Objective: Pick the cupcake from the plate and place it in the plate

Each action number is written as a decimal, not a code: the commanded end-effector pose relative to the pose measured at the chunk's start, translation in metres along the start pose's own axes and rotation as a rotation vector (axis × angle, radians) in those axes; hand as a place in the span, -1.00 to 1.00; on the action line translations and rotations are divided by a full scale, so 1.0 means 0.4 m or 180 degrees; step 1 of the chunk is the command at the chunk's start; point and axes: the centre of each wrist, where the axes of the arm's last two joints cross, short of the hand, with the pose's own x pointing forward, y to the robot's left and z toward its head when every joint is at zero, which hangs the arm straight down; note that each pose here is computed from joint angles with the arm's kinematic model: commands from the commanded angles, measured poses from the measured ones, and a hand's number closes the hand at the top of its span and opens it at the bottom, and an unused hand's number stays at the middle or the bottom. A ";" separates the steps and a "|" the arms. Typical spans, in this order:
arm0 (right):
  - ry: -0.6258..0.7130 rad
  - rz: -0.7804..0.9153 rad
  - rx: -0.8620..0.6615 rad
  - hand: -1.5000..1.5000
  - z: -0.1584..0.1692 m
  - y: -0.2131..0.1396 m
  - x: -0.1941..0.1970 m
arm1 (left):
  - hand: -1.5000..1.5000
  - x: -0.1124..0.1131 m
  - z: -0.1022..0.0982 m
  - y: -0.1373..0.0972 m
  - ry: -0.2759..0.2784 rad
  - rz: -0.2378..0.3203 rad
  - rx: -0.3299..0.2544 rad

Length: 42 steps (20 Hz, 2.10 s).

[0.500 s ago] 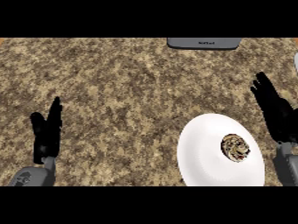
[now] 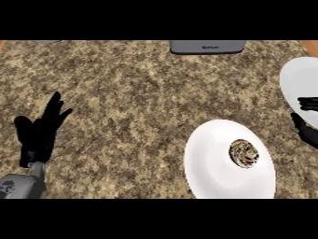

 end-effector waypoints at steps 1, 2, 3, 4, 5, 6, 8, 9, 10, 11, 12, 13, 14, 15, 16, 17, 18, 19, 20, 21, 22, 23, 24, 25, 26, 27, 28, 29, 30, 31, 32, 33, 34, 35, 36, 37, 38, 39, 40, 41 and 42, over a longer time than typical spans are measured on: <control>-0.0288 -0.0241 -0.0888 -1.00 0.095 0.011 -0.072 | 0.00 0.038 -0.016 0.025 -0.0068 0.0045 -0.0178; -0.0302 -0.0279 -0.0764 -1.00 0.178 0.002 -0.134 | 0.00 0.008 0.002 0.057 -0.0074 0.0017 -0.0199; -0.0387 -0.0271 -0.0636 -1.00 0.181 0.018 -0.140 | 0.00 0.013 -0.006 0.008 -0.0088 0.0009 -0.0271; -0.0344 -0.0199 -0.0468 -1.00 0.232 0.008 -0.168 | 0.00 0.045 -0.005 0.038 -0.0084 0.0059 -0.0284; -0.0400 -0.0156 -0.0249 -1.00 0.234 0.060 -0.151 | 0.00 0.044 0.001 -0.006 -0.0067 0.0062 -0.0306; -0.0369 -0.0013 -0.0031 -1.00 0.281 0.046 -0.159 | 0.00 0.034 -0.005 0.054 -0.0094 0.0034 -0.0274; -0.0324 0.0337 0.0101 -1.00 0.250 0.050 -0.157 | 0.00 0.040 -0.043 0.008 -0.0096 0.0013 -0.0257; -0.0290 0.0501 0.0135 -1.00 0.260 0.012 -0.165 | 0.00 0.075 -0.041 0.020 -0.0068 0.0019 -0.0318; -0.0273 0.0568 0.0132 -1.00 0.270 0.003 -0.158 | 0.00 0.035 -0.008 0.019 -0.0064 0.0050 -0.0332; -0.0159 0.0529 0.0280 -1.00 0.300 0.016 -0.177 | 0.00 0.071 -0.052 0.072 -0.0087 0.0029 -0.0274; -0.0199 0.0654 0.0264 -1.00 0.265 0.004 -0.105 | 0.00 0.028 -0.010 0.048 -0.0044 -0.0012 -0.0340; -0.0151 0.0783 0.0285 -1.00 0.276 0.014 -0.126 | 0.00 0.043 -0.001 -0.002 -0.0070 0.0004 -0.0347; -0.0077 0.0788 0.0303 -1.00 0.290 0.004 -0.084 | 0.00 0.020 -0.013 -0.036 -0.0103 0.0024 -0.0239; -0.0059 0.0834 0.0281 -1.00 0.242 0.008 -0.068 | 0.00 0.047 -0.017 0.011 -0.0073 0.0029 -0.0313; -0.0055 0.0837 0.0344 -1.00 0.259 0.013 -0.027 | 0.00 0.076 -0.048 0.014 -0.0102 0.0042 -0.0322; -0.0042 0.0911 0.0369 -1.00 0.255 0.024 -0.033 | 0.00 0.025 -0.036 0.037 -0.0039 0.0023 -0.0243; -0.0005 0.0968 0.0410 -1.00 0.238 0.043 -0.047 | 0.00 0.077 -0.033 0.028 -0.0084 -0.0016 -0.0337; 0.0075 0.0963 0.0522 -1.00 0.264 0.048 -0.012 | 0.00 0.086 -0.033 0.023 -0.0062 0.0028 -0.0331; 0.0153 0.1036 0.0577 -1.00 0.228 0.049 -0.007 | 0.00 0.028 -0.016 0.020 -0.0054 -0.0001 -0.0283; 0.0190 0.1072 0.0709 -1.00 0.252 0.062 -0.019 | 0.00 -0.028 -0.018 0.029 -0.0069 0.0035 -0.0333; 0.0288 0.1105 0.0755 -1.00 0.240 0.058 0.006 | 0.00 0.050 -0.043 0.002 -0.0065 0.0043 -0.0330; 0.0388 0.1187 0.0798 -1.00 0.237 0.031 0.022 | 0.00 0.062 -0.020 0.041 -0.0098 -0.0013 -0.0313; 0.0398 0.1292 0.0914 -1.00 0.225 0.043 0.015 | 0.00 0.044 -0.044 0.036 -0.0117 0.0020 -0.0298; 0.0470 0.1275 0.0908 -1.00 0.211 0.050 0.028 | 0.00 0.070 -0.054 0.021 -0.0089 0.0020 -0.0318; 0.0455 0.1380 0.0972 -1.00 0.215 0.089 0.039 | 0.00 0.044 -0.020 0.005 -0.0094 0.0027 -0.0350; 0.0560 0.1500 0.0977 -1.00 0.217 0.081 0.043 | 0.00 0.033 -0.006 0.003 -0.0055 -0.0002 -0.0336; 0.0482 0.1615 0.0963 -1.00 0.163 0.094 0.012 | 0.00 0.049 -0.075 0.021 -0.0085 0.0026 -0.0345; 0.0615 0.1704 0.0962 -1.00 0.183 0.063 0.043 | 0.00 0.006 -0.017 0.026 -0.0111 0.0001 -0.0293; 0.0594 0.1763 0.0941 -1.00 0.194 0.120 0.082 | 0.00 0.041 -0.039 0.063 -0.0096 0.0017 -0.0292; 0.0708 0.1884 0.0991 -1.00 0.157 0.047 0.025 | 0.00 0.005 -0.028 0.047 -0.0114 0.0016 -0.0238; 0.0704 0.1877 0.1093 -1.00 0.154 0.121 0.053 | 0.00 0.048 -0.019 0.000 -0.0089 -0.0002 -0.0329; 0.0749 0.1909 0.1077 -1.00 0.173 0.141 0.057 | 0.00 0.071 -0.038 0.001 -0.0075 0.0019 -0.0337; 0.0802 0.1912 0.1161 -1.00 0.199 0.091 0.041 | 0.00 0.051 -0.001 0.010 -0.0134 0.0050 -0.0323; 0.0766 0.1946 0.1229 -1.00 0.207 0.206 0.035 | 0.00 0.052 -0.013 0.031 -0.0061 -0.0007 -0.0376; 0.0864 0.2026 0.1248 -1.00 0.180 0.143 0.030 | 0.00 0.039 -0.041 -0.011 -0.0056 0.0009 -0.0320; 0.0883 0.2060 0.1274 -1.00 0.182 0.189 0.046 | 0.00 0.080 0.004 0.005 -0.0055 0.0054 -0.0381; 0.0935 0.2048 0.1319 -1.00 0.150 0.158 0.048 | 0.00 0.047 -0.029 -0.029 -0.0128 0.0013 -0.0317; 0.0951 0.2092 0.1396 -1.00 0.192 0.140 0.010 | 0.00 0.038 -0.054 0.025 -0.0017 0.0020 -0.0287; 0.0965 0.2074 0.1372 -1.00 0.152 0.181 0.088 | 0.00 0.041 0.007 -0.007 -0.0096 0.0008 -0.0330; 0.0983 0.2052 0.1419 -1.00 0.168 0.165 0.043 | 0.00 0.057 -0.012 0.015 -0.0059 -0.0028 -0.0323; 0.1004 0.2014 0.1392 -1.00 0.105 0.153 0.060 | 0.00 0.087 -0.071 0.009 -0.0077 0.0056 -0.0290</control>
